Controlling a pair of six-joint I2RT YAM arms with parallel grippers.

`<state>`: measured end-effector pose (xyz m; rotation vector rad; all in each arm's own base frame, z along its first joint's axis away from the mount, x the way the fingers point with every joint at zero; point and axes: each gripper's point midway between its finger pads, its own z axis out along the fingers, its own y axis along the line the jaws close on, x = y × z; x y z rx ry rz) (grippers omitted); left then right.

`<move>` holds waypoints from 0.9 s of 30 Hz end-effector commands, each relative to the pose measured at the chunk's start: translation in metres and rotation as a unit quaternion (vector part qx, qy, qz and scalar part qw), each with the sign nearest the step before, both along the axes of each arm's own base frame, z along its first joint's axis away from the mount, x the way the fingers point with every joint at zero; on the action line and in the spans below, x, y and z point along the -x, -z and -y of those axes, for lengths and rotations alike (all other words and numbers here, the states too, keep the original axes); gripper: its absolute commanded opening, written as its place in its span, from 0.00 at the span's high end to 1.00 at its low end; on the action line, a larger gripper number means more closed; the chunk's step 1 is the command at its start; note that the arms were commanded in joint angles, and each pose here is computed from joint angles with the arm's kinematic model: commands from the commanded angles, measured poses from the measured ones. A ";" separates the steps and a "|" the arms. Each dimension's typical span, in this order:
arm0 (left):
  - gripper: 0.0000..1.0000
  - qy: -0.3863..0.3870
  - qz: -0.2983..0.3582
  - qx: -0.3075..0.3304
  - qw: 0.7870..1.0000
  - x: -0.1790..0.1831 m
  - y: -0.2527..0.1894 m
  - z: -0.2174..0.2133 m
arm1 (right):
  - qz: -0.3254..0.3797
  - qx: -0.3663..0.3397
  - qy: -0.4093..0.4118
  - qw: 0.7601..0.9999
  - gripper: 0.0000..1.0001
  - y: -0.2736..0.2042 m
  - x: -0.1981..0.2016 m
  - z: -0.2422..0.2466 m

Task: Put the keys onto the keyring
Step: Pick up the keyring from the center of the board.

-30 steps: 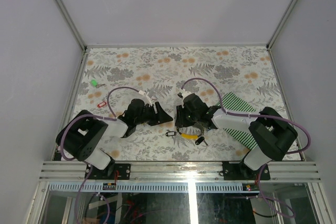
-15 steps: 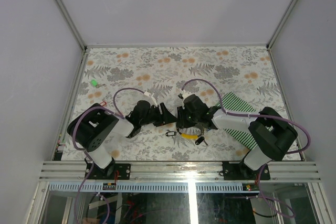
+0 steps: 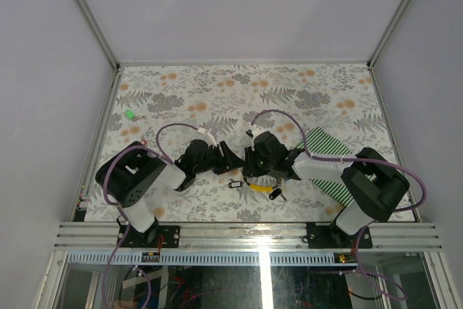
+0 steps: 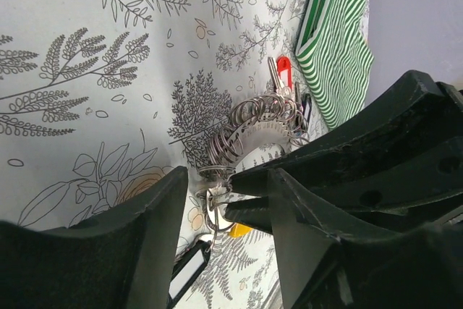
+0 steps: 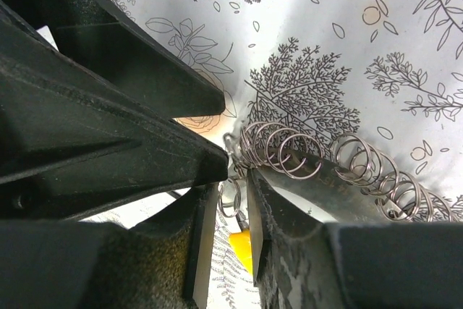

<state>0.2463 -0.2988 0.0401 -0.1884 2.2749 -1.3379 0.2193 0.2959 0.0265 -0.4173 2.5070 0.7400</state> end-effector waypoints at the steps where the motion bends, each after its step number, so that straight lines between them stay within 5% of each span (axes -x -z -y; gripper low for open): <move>1: 0.52 -0.020 0.016 0.034 0.999 -0.007 -0.014 0.005 | 0.013 -0.025 0.004 1.000 0.72 -0.002 -0.008 -0.011; 18: 0.56 -0.031 0.008 0.043 0.999 -0.002 -0.012 0.001 | 0.036 -0.044 -0.012 0.998 0.72 -0.014 -0.006 -0.011; 27: 0.50 -0.011 0.086 -0.053 0.995 0.001 -0.014 -0.021 | 0.090 -0.051 0.004 0.995 0.69 -0.039 -0.001 0.013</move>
